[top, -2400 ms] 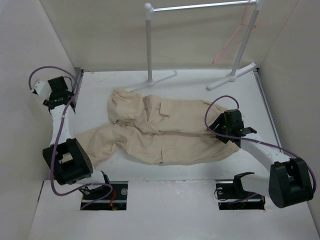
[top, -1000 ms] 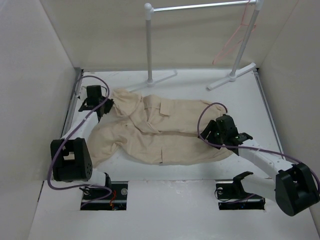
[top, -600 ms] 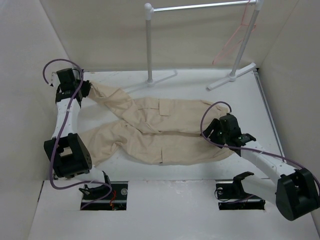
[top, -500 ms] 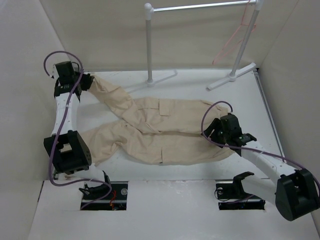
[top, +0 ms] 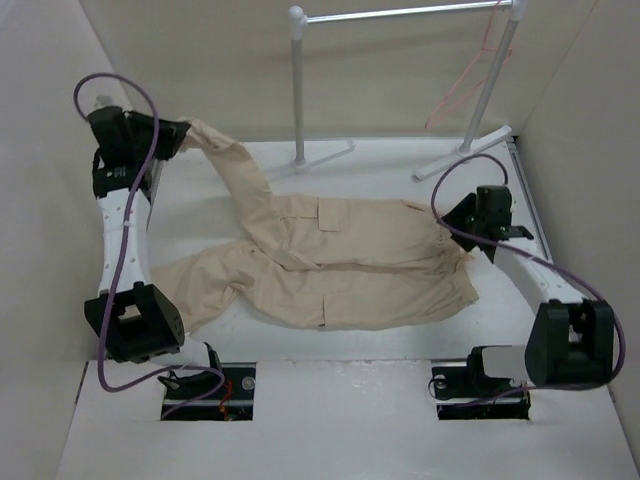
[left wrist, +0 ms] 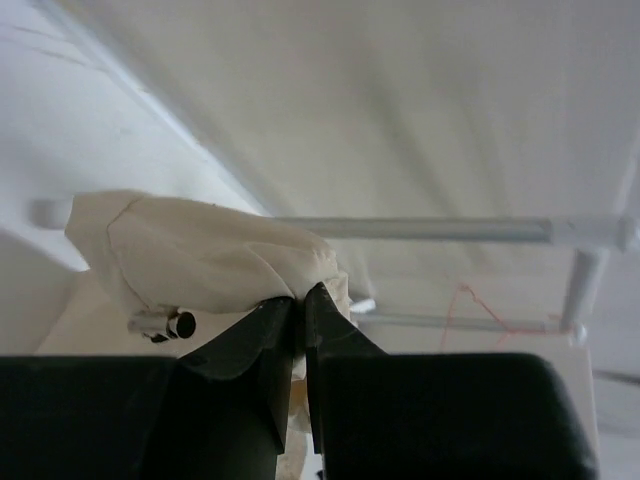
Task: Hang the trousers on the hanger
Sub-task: Flatten out the trousers at the center of the board.
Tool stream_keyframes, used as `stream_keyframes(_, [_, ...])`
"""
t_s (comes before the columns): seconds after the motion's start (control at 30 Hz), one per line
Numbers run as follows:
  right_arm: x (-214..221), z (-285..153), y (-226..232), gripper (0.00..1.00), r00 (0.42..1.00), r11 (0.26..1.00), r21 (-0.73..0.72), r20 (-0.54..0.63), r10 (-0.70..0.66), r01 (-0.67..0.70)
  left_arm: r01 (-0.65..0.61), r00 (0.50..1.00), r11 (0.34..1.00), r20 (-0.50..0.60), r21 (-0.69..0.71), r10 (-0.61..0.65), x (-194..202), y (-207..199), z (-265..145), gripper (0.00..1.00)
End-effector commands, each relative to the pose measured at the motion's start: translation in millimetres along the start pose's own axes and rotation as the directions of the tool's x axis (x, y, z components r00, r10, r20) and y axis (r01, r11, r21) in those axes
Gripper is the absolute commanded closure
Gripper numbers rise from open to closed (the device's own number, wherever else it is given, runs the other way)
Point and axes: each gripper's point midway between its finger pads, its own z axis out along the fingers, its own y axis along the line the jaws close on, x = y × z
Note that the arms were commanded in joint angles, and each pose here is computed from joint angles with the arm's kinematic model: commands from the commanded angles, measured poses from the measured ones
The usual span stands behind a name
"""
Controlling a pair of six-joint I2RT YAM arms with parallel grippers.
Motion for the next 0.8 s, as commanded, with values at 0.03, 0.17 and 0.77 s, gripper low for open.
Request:
stream_keyframes(0.03, [-83,34,10,0.42,0.988,0.998,0.057,0.152,-0.028,0.019,0.072,0.996,0.99,0.052,-0.122,-0.066,-16,80,-8,0.95])
stream_keyframes(0.17, [-99,82,4,0.4,0.993,0.992,0.119,0.102,-0.055,0.043,0.103,0.993,0.979,0.071,-0.175,-0.091,-18,116,-4,0.95])
stream_keyframes(0.77, [-112,107,-19,0.97,0.994,0.977,0.195,0.078,0.071,-0.085,0.102,0.994,0.974,0.059,-0.205,-0.091,-15,135,9,0.95])
